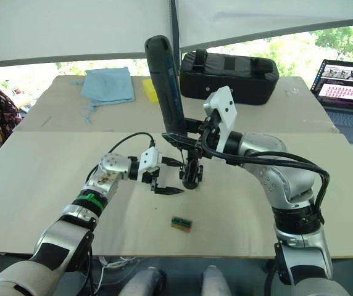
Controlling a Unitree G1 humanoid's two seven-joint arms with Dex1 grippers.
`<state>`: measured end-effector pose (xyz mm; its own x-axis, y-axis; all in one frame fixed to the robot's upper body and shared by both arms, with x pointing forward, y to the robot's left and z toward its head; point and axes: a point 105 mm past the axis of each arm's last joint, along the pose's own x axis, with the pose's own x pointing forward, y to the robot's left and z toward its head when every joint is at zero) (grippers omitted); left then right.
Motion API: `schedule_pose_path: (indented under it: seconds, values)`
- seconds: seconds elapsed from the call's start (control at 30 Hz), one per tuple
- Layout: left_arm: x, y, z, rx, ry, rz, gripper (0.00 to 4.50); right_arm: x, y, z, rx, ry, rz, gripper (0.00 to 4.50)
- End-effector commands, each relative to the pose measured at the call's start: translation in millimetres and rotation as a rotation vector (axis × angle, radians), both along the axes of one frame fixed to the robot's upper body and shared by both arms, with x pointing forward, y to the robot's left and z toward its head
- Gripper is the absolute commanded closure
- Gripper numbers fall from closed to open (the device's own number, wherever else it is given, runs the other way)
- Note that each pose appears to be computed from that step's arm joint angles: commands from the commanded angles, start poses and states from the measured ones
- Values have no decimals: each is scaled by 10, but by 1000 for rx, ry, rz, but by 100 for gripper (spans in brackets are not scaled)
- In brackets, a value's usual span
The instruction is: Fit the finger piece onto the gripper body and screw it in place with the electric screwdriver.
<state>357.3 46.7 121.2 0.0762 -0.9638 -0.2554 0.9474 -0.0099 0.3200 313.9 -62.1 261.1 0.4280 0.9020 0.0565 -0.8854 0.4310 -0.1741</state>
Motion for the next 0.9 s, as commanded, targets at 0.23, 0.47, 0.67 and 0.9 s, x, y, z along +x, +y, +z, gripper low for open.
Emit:
schedule_pose_path:
  seconds: [0.23,0.47,0.67,0.9]
  values:
    - [-2,4,54,3,-42,-9,0,-91,17,197,51,-84,14,258]
    - [0,9,49,4,-41,-7,0,-84,-1,152,38,-81,8,258]
    - [45,-14,-3,20,-13,22,0,-103,-35,105,4,-111,12,258]
    - [107,-124,-47,15,-17,60,0,-95,-60,94,3,-121,4,258]
